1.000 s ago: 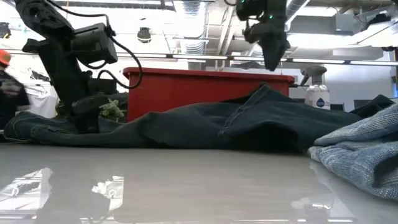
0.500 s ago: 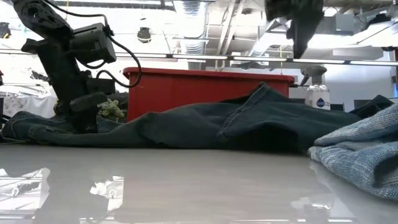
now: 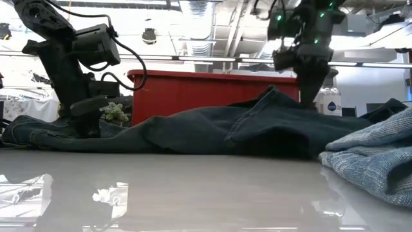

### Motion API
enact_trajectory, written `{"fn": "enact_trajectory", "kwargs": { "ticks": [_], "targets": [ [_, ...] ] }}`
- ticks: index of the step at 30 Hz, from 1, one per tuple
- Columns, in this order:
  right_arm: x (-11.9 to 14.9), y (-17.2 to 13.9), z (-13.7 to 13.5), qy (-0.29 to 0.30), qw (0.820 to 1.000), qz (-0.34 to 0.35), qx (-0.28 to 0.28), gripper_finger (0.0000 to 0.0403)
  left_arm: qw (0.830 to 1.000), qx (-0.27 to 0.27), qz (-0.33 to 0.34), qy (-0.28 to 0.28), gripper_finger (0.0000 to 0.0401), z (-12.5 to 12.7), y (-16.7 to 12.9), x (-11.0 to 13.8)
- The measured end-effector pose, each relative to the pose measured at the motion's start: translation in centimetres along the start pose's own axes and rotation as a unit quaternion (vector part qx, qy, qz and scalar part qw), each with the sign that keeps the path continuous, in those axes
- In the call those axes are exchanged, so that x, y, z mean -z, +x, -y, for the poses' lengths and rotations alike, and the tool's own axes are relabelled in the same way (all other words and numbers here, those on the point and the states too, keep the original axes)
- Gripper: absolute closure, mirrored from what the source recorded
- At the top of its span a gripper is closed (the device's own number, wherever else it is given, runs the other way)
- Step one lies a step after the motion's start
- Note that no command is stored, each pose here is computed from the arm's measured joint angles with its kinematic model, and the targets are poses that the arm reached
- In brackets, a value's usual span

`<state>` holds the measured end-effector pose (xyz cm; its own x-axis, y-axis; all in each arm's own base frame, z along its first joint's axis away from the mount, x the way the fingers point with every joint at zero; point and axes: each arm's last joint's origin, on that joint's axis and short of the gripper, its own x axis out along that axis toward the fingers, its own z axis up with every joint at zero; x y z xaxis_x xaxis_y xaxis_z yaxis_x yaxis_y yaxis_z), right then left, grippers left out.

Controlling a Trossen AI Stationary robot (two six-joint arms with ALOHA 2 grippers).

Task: Fold Laundry from Bin
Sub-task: Fold the blue denim pants

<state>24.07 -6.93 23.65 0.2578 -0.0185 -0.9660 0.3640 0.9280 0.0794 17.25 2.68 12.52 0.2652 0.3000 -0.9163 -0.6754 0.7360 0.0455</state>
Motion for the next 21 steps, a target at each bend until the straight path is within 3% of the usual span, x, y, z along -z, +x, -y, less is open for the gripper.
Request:
{"fn": "enact_trajectory", "kwargs": {
  "ticks": [6, 12, 17, 21],
  "targets": [
    [-1.1, 1.1, 0.6, 0.023, 1.0, 0.015, -0.01, 0.0236, 1.0, -0.001, 0.0, 0.015, 0.0335, 0.0, 0.0, 0.0],
    [-1.0, 1.3, 0.7, 0.034, 0.999, 0.001, -0.009, 0.0382, 1.0, -0.001, 0.001, 0.023, 0.0335, 0.0, 0.0, 0.0],
    [-1.1, -1.0, 0.5, 0.052, 0.998, 0.044, -0.014, 0.0387, 0.999, -0.001, 0.001, 0.036, 0.0335, 0.0, 0.0, 0.0],
    [-1.2, -3.3, 0.6, 0.073, 0.992, 0.1, 0.016, 0.0386, 0.999, 0.002, 0.004, 0.035, 0.0335, 0.1, 0.0, -0.1]
  ]
}}
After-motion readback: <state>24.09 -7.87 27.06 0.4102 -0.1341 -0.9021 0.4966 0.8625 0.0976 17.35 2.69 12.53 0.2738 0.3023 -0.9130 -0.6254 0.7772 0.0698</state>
